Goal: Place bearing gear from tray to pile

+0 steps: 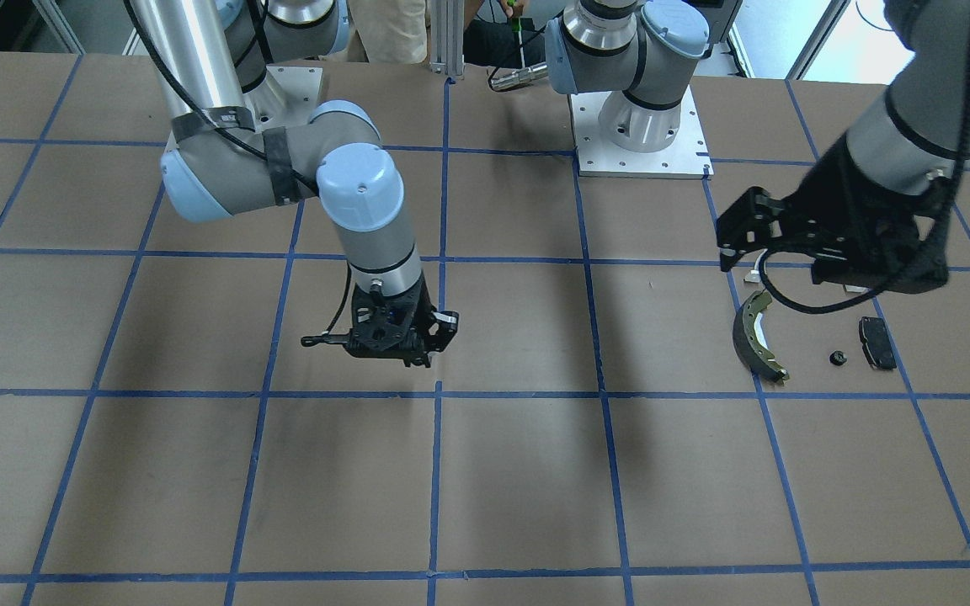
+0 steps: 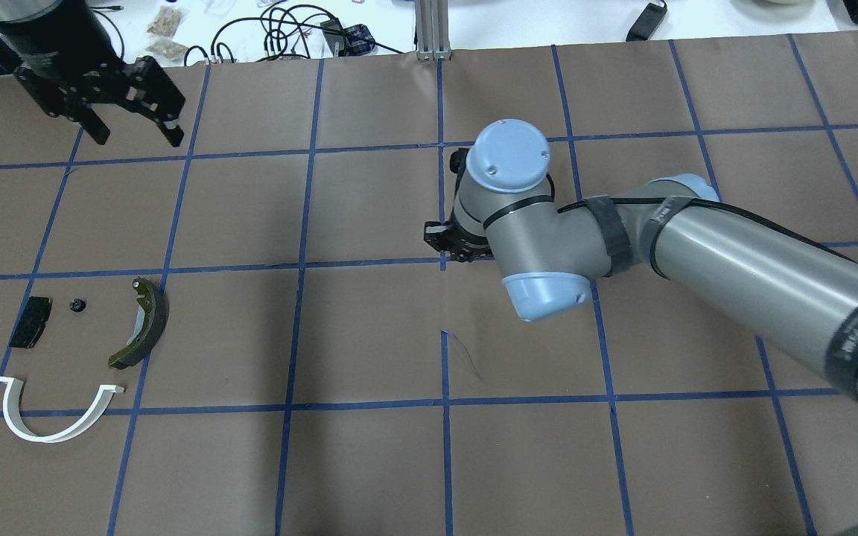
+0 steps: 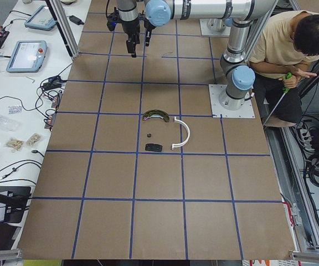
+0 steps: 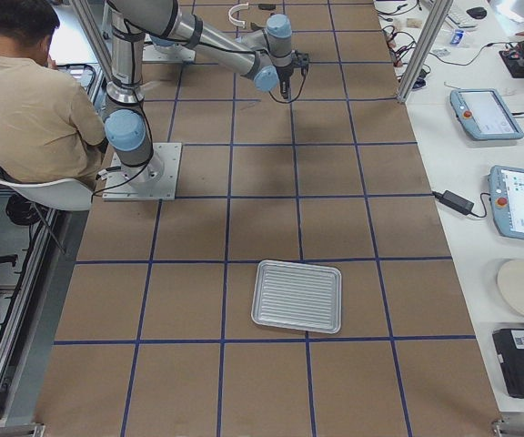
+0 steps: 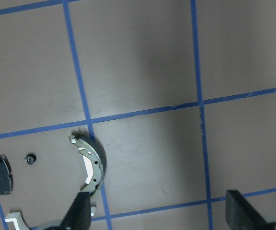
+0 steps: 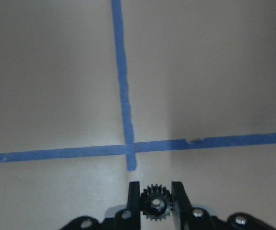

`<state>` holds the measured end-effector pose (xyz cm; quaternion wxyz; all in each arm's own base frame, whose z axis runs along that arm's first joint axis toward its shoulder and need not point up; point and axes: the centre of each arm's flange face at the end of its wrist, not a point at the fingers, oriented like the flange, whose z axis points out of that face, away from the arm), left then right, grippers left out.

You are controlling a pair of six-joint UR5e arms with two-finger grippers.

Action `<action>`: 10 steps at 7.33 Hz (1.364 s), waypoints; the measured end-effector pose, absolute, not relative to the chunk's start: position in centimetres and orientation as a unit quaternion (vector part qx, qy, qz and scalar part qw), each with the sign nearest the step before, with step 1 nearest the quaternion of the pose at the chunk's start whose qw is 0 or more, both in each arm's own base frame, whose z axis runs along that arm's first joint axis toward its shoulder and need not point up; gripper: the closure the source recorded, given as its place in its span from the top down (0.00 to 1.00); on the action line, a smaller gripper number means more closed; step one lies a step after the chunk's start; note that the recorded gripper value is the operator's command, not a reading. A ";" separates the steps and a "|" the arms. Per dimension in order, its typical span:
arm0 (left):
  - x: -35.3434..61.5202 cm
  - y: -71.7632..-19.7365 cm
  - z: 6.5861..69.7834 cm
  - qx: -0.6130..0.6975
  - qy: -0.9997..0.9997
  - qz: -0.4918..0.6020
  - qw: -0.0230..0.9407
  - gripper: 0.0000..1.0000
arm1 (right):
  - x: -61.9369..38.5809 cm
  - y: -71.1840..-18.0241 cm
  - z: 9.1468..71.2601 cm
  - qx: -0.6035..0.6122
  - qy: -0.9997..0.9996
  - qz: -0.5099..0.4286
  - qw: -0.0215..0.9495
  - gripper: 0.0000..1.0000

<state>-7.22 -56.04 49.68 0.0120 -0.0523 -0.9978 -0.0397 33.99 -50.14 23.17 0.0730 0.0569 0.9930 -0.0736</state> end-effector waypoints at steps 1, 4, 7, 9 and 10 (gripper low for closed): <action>-9.7 -54.6 49.1 -0.044 -0.998 -0.036 0.009 1.00 | 36.6 -50.1 22.6 0.068 0.993 -0.064 0.070 1.00; -11.5 -51.2 46.2 -0.032 -0.999 0.031 0.001 1.00 | 36.3 -50.8 22.6 0.074 0.995 -0.040 0.057 1.00; -13.0 -51.3 42.3 -0.020 -1.000 0.020 0.011 1.00 | 24.5 -55.5 32.4 0.052 0.997 -0.031 0.041 1.00; -18.9 -52.9 35.2 -0.001 -0.999 0.023 0.024 1.00 | 17.2 -55.1 43.2 0.046 0.998 -0.018 0.030 1.00; -21.8 -53.4 31.0 0.008 -0.999 0.026 0.020 1.00 | 15.9 -52.6 48.2 0.048 0.998 -0.026 0.027 1.00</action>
